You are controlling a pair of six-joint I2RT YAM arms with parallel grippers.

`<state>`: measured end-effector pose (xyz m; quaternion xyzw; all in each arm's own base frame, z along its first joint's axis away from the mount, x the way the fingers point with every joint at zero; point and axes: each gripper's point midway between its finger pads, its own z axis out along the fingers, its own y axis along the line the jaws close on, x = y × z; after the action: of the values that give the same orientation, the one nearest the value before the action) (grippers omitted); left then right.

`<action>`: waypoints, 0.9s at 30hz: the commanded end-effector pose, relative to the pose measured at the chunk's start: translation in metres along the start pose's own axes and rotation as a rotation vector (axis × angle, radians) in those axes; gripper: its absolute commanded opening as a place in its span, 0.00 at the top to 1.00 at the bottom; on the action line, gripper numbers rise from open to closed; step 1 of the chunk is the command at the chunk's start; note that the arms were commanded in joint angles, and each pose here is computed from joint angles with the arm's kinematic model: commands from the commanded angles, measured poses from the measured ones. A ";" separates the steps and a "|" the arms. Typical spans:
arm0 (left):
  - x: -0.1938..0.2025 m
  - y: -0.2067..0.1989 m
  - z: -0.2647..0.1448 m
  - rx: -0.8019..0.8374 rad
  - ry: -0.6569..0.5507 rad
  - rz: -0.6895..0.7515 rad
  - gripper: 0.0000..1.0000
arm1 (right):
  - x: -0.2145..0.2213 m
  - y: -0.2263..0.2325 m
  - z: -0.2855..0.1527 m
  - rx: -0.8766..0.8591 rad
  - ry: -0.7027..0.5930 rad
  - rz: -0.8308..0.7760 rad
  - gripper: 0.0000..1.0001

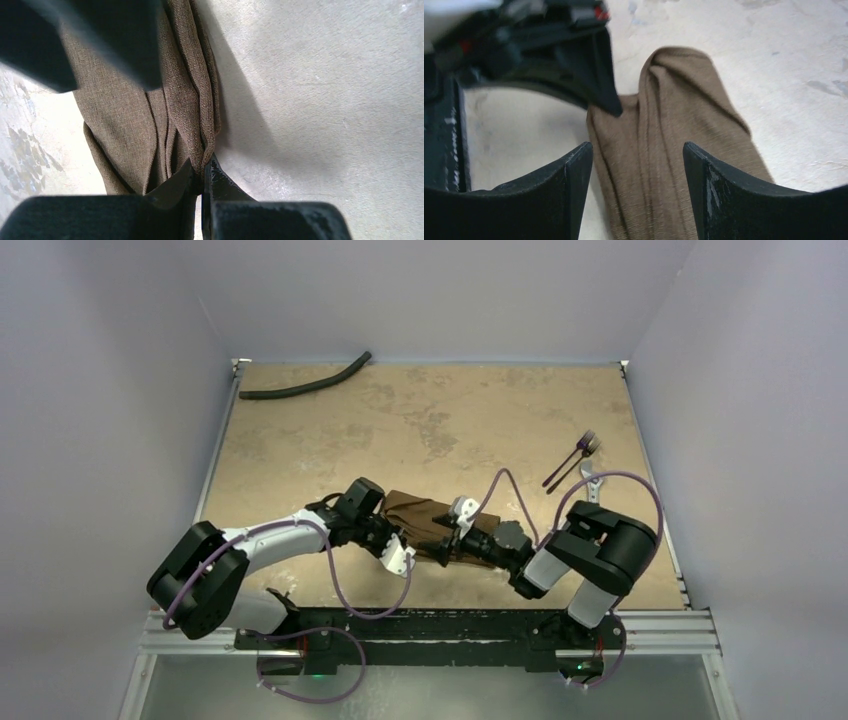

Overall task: Fold the napkin into a case and place the utensils inside
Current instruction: Stuff the top corner of the smaller-rectangle-folded napkin into the folded napkin.

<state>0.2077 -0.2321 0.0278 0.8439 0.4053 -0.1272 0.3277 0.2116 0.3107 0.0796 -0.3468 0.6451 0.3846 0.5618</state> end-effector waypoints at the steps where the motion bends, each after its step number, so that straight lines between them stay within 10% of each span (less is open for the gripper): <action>1: -0.018 0.000 -0.002 0.037 -0.079 -0.064 1.00 | -0.015 0.005 0.006 0.057 -0.095 -0.216 0.30; 27: -0.020 0.003 -0.007 0.054 -0.082 -0.080 1.00 | -0.004 0.020 0.029 0.327 -0.174 -0.488 0.35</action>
<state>0.1923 -0.2218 0.0290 0.8373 0.4293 -0.1729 0.2910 0.1896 0.3447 0.0173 -0.4528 0.6173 0.1662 0.6215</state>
